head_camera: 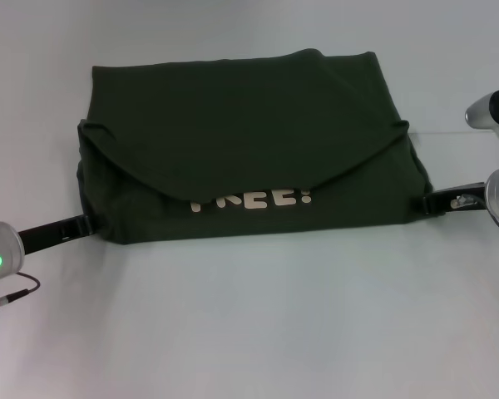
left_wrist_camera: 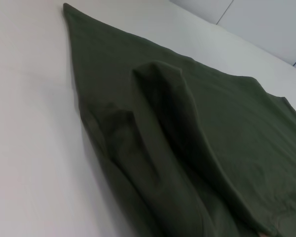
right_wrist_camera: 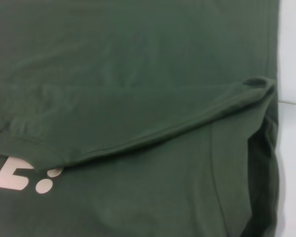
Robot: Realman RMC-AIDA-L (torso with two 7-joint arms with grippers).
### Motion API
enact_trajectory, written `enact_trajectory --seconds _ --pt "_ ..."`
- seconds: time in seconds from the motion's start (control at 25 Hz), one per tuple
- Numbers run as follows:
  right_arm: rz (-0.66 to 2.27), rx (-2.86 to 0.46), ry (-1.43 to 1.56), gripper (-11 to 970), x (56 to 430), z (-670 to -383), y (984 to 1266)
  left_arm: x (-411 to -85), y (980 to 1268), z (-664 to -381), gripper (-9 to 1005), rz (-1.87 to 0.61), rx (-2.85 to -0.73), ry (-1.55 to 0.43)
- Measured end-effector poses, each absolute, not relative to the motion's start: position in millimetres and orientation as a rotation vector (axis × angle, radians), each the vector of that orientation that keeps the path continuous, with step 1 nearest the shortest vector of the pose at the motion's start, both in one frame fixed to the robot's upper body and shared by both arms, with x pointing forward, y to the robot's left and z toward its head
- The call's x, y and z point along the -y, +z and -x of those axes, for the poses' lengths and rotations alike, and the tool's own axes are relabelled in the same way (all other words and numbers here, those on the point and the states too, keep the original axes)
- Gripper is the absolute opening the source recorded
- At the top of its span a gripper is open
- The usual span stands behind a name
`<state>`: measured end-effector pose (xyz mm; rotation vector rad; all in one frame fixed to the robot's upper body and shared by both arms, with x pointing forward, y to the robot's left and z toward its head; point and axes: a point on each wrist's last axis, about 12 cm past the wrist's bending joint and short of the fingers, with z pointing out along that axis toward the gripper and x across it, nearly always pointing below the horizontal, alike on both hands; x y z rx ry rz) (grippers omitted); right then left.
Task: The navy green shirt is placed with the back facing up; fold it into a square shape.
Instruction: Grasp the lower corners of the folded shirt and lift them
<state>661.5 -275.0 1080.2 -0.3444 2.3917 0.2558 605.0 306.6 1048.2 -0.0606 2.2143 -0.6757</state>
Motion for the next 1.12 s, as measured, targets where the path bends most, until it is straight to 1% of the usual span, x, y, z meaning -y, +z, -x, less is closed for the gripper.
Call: enact_trajectory --seconds 0.12,0.32,0.52,0.8,1.12 --pt "0.34 -2.392 0.255 329 276.7 -660.8 1079.9 -306.7 1048.6 -605.2 -1 0.059 -2.213 -0.676" --pt "0.34 -2.394 0.261 113 277.5 -659.7 1079.2 -306.9 1049.1 -605.4 -1 0.059 -2.211 -0.676" --pt "0.328 -2.387 0.302 32 281.5 -658.1 1084.4 -308.1 1050.8 -605.3 0 0.07 -2.209 -0.695" --pt "0.332 -2.364 0.393 39 296.2 -647.5 1100.6 -315.3 1063.6 -599.7 0 0.058 -2.19 -0.802" --pt "0.405 -2.346 0.533 47 317.6 -619.3 1114.8 -330.9 1076.0 -583.9 0 0.036 -2.205 -0.917"
